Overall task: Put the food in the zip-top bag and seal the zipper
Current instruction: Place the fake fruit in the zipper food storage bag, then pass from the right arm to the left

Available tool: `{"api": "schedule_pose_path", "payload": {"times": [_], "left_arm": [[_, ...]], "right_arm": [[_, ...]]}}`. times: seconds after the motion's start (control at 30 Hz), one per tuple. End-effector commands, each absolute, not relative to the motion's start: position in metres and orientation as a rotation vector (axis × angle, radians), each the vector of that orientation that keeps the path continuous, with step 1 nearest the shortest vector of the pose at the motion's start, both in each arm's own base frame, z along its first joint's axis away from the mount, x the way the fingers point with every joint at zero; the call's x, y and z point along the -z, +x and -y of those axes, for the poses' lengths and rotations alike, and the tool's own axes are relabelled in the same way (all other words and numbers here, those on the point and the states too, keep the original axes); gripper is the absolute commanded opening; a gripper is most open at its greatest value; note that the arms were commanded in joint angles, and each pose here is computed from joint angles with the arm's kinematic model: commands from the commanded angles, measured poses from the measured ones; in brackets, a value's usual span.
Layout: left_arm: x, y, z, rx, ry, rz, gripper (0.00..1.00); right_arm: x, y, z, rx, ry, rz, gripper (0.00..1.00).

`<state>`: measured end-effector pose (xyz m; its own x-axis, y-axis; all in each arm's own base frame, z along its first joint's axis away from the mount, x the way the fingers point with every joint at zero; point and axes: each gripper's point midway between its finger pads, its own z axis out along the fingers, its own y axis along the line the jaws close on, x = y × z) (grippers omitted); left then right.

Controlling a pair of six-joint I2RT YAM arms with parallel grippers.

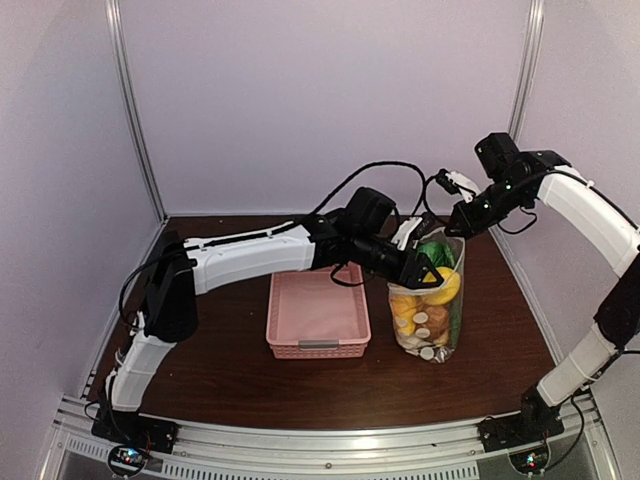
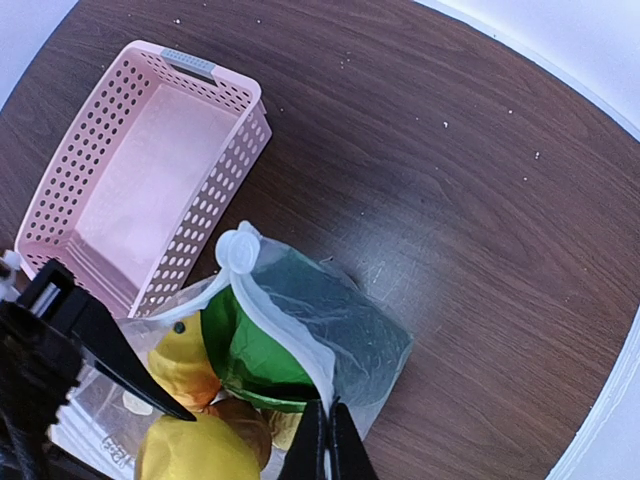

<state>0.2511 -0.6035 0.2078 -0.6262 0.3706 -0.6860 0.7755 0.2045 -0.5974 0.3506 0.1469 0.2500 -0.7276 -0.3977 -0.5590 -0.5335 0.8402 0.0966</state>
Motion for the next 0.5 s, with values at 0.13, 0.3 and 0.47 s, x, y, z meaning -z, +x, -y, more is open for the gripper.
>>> {"api": "schedule_pose_path", "payload": {"times": [0.13,0.3,0.47], "left_arm": [[-0.226,0.258,0.605,1.357,1.074,-2.058,0.74],[-0.291,0.267,0.594,1.29,1.052,-1.876,0.87],[-0.345,0.286,0.563,1.176,0.969,-1.754,0.89]], "right_arm": [[-0.284,0.349,-0.156,-0.415,-0.688,-2.363,0.0],[-0.283,0.345,-0.157,-0.43,-0.701,-2.356,0.0],[-0.287,0.341,-0.158,-0.434,-0.727,-2.333,0.0]]}}
